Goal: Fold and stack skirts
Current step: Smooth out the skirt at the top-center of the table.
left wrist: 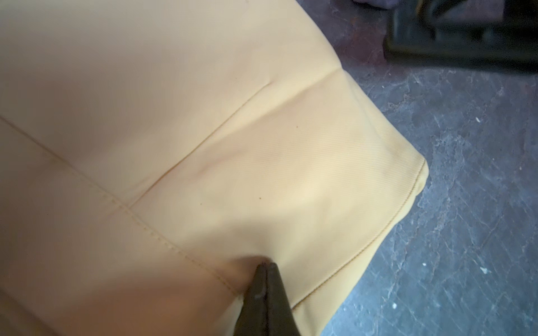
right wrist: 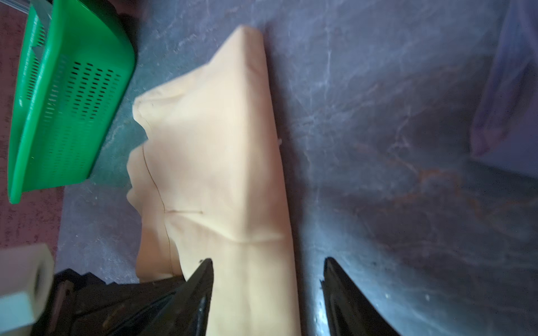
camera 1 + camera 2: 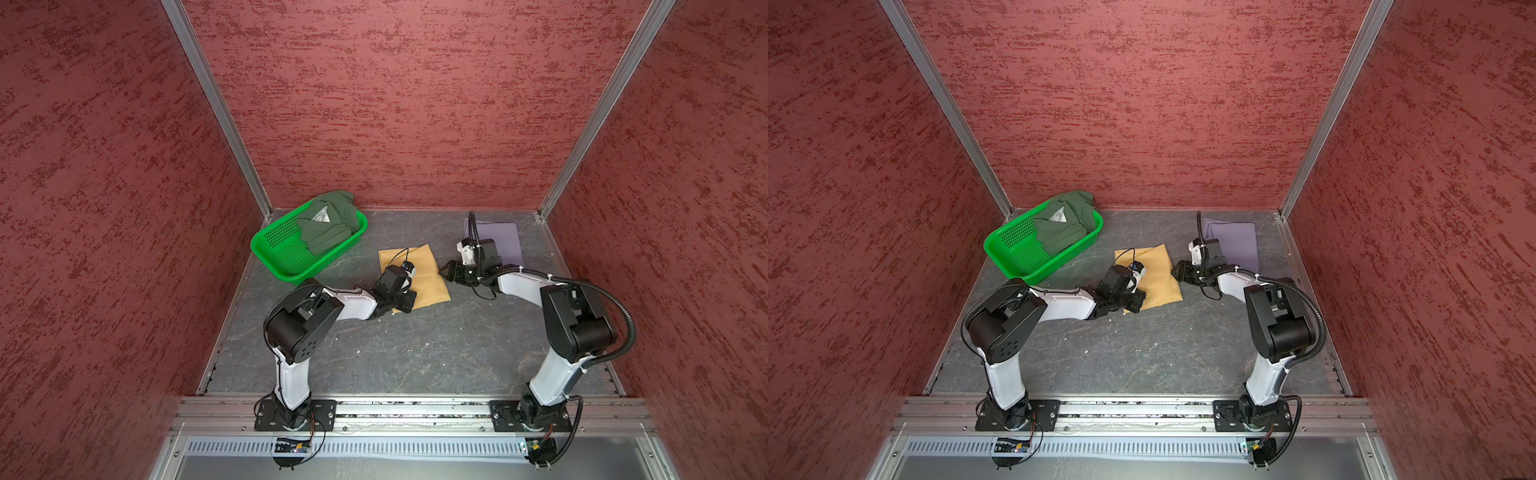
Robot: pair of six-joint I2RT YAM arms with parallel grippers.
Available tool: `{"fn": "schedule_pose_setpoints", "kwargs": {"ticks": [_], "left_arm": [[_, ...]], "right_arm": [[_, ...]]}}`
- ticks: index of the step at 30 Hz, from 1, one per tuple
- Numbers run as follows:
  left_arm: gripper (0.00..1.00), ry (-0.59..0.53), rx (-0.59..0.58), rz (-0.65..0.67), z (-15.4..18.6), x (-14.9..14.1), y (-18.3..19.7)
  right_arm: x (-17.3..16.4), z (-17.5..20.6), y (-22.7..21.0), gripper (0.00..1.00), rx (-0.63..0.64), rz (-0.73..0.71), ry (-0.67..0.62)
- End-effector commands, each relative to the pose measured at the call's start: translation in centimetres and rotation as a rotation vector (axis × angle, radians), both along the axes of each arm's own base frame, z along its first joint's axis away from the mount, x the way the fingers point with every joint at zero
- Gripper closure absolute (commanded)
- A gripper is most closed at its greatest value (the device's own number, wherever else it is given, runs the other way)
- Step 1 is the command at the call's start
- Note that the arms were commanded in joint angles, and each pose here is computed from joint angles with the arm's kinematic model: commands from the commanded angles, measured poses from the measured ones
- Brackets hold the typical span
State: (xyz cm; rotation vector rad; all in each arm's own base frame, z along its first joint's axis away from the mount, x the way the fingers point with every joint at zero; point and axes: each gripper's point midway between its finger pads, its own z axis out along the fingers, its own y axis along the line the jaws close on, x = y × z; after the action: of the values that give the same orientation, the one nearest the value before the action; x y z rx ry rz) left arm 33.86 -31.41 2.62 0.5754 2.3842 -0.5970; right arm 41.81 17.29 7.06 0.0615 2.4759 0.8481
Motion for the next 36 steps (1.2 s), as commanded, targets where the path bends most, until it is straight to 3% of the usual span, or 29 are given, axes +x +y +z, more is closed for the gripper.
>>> {"fn": "schedule_pose_setpoints", "kwargs": {"ticks": [1, 4, 16, 36], "left_arm": [[0.98, 0.066, 0.082, -0.124, -2.0, -3.2, 1.0], [0.97, 0.06, 0.075, -0.17, -2.0, -3.7, 1.0], [0.96, 0.083, 0.047, -0.214, -2.8, -4.4, 1.4], [0.97, 0.084, 0.038, -0.226, -3.0, -4.5, 1.6]], "right_arm": [[0.4, -0.2, 0.3, 0.38, 0.075, 0.068, 0.032], [0.6, -1.3, 0.1, 0.38, 0.129, 0.081, 0.074], [-1.0, -4.3, 0.5, 0.32, 0.149, 0.139, 0.117], [-4.0, -7.8, 2.2, 0.43, 0.117, 0.2, 0.218]]}}
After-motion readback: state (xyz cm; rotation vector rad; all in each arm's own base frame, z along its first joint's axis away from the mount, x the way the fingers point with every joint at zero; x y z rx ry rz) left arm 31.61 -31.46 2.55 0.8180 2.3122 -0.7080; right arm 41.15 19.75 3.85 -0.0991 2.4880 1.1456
